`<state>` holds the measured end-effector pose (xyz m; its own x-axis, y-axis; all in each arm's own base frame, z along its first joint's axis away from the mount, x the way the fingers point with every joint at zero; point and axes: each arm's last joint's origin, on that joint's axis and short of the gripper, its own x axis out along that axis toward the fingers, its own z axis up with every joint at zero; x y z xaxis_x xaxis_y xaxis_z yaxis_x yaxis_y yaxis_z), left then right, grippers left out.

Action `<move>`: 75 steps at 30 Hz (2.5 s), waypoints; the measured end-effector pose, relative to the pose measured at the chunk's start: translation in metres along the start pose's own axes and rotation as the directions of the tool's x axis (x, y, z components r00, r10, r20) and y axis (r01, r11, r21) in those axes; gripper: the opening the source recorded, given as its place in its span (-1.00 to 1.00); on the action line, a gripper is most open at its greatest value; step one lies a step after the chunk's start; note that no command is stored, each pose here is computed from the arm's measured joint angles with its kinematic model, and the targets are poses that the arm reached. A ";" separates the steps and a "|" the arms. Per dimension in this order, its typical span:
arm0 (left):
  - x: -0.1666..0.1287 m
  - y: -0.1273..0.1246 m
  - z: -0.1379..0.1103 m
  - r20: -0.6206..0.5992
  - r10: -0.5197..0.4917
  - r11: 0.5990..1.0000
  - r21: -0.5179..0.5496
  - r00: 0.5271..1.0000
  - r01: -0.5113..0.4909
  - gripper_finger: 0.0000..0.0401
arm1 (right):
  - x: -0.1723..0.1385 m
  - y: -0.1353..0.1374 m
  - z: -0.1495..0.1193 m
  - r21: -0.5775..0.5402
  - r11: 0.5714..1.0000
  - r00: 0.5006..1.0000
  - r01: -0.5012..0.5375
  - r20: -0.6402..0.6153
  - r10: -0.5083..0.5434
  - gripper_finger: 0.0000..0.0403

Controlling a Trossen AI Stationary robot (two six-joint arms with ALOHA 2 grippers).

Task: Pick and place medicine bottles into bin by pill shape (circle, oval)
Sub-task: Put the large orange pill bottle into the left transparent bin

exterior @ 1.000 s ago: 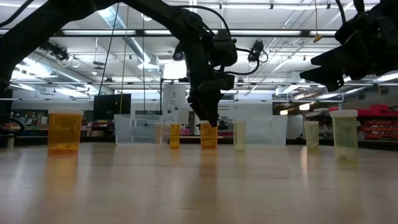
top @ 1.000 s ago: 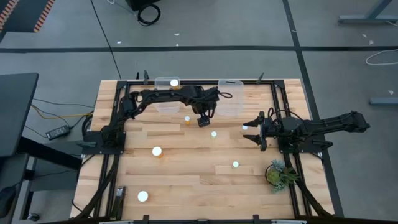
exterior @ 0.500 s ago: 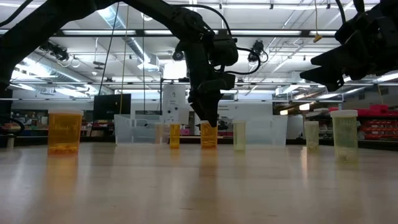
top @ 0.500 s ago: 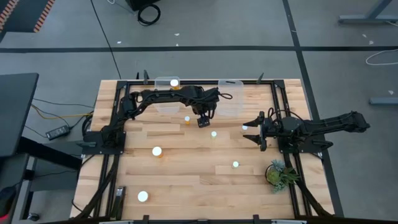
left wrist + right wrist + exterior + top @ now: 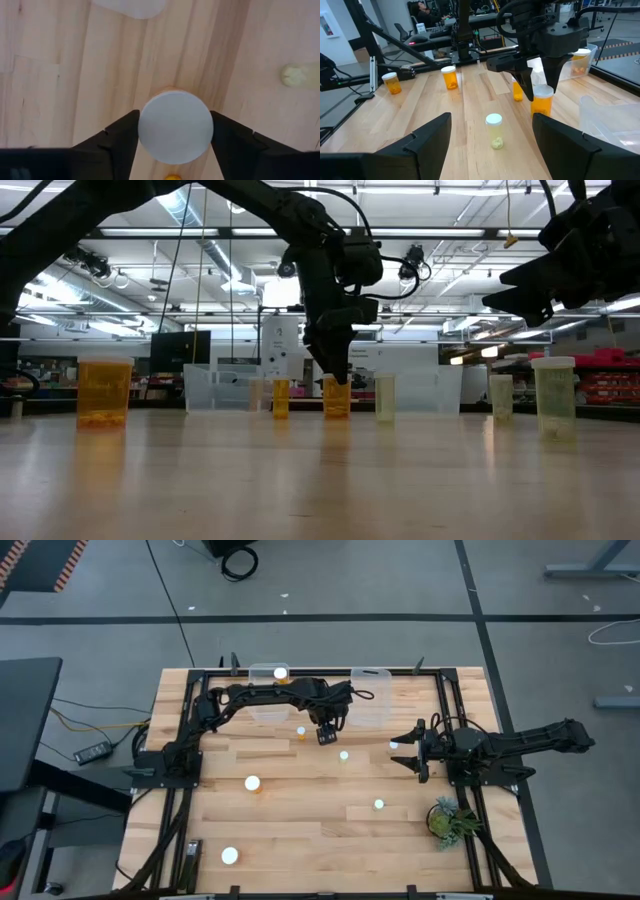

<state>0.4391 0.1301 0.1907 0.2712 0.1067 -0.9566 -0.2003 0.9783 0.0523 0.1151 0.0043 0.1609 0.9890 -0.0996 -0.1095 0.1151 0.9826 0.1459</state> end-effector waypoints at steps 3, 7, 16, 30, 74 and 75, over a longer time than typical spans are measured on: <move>0.000 0.000 0.000 0.000 0.000 1.000 0.003 1.000 0.000 0.10 | 0.000 0.000 0.000 0.000 1.000 1.000 0.001 0.000 -0.001 0.41; 0.000 0.000 0.000 -0.001 0.000 1.000 0.003 1.000 0.000 0.11 | 0.000 0.000 0.000 0.000 1.000 1.000 0.001 0.000 -0.001 0.41; -0.001 0.000 -0.002 -0.023 -0.003 1.000 0.006 1.000 0.003 0.10 | 0.000 0.000 0.000 0.000 1.000 1.000 0.000 0.000 0.000 0.41; -0.006 0.000 -0.004 -0.057 -0.006 1.000 0.023 0.998 0.007 0.09 | 0.000 0.000 0.000 0.000 1.000 1.000 0.000 0.000 0.000 0.41; -0.106 0.009 0.016 -0.051 -0.002 1.000 0.004 0.999 0.003 0.09 | 0.000 0.000 0.000 0.000 1.000 1.000 0.000 0.001 0.000 0.41; -0.106 0.011 0.015 -0.052 -0.002 1.000 -0.002 0.999 0.002 0.10 | 0.000 0.000 0.000 0.000 1.000 1.000 0.000 0.000 0.000 0.41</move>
<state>0.4228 0.1318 0.2968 0.2218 0.0957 -0.9704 -0.2015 0.9782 0.0504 0.1151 0.0043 0.1610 0.9890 -0.0998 -0.1093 0.1153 0.9825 0.1460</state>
